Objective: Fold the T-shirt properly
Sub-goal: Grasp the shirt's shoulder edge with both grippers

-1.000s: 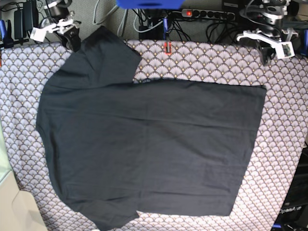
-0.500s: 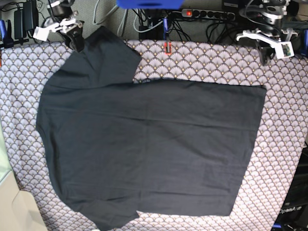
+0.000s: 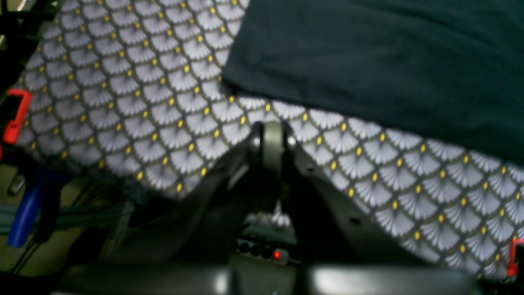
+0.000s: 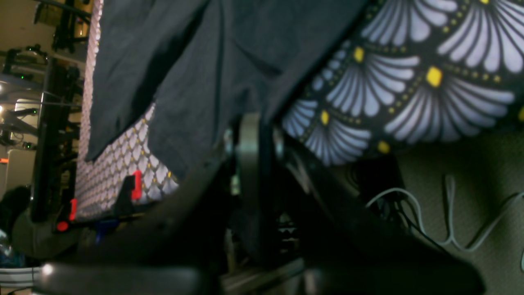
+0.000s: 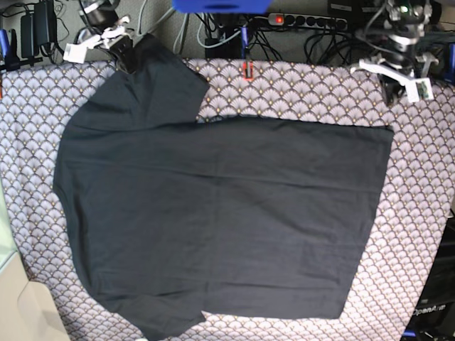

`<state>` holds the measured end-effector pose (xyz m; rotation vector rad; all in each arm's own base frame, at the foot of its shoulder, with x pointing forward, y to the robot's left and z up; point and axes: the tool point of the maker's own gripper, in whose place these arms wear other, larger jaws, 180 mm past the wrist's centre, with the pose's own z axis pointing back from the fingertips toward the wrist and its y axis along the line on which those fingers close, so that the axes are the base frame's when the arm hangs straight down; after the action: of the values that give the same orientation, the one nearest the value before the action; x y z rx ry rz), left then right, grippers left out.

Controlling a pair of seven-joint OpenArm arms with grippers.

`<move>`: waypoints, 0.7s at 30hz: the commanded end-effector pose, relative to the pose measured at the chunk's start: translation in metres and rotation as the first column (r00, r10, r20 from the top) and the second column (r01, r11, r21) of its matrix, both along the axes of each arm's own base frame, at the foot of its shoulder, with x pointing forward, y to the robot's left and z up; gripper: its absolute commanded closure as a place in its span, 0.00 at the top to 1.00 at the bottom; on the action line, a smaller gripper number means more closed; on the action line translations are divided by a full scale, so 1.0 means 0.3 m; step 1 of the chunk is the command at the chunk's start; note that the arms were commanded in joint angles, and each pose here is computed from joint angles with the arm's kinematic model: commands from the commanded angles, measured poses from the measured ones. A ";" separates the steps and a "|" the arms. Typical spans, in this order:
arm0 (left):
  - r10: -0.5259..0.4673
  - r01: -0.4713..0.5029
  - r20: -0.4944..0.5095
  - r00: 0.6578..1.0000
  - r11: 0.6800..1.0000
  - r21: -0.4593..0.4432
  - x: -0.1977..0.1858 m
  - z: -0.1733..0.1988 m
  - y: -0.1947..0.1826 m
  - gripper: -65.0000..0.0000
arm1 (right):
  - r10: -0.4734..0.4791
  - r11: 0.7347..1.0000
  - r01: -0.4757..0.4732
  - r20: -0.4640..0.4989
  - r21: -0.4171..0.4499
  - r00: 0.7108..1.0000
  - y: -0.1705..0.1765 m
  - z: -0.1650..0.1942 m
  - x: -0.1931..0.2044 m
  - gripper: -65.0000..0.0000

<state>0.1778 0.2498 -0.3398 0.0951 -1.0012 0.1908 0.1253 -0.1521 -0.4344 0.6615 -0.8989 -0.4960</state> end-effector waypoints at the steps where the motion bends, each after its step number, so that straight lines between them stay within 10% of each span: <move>1: -0.001 0.000 0.030 1.000 1.000 0.011 0.018 0.030 0.008 0.00 | 0.011 1.000 -0.011 -0.011 0.003 1.000 -0.001 0.002 -0.006 0.04; 10: 0.221 -0.221 0.030 0.975 0.975 -0.003 0.083 0.070 0.211 0.00 | 0.053 0.999 -0.053 -0.016 -0.003 0.998 0.004 -0.001 0.018 0.03; 16: 0.118 -0.117 0.016 0.993 0.992 -0.048 0.156 0.000 0.220 0.34 | 0.063 0.998 -0.063 -0.014 -0.011 0.998 -0.003 0.002 0.022 0.03; 21: 0.115 -0.115 -0.004 0.993 0.987 -0.111 0.179 -0.082 0.231 0.36 | 0.069 0.997 -0.069 -0.012 -0.017 0.998 -0.010 0.005 0.025 0.03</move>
<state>0.2269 0.3105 -0.3774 0.0295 -0.9387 0.3467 0.1337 -0.1511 -0.4352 0.6733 -0.8674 -0.4333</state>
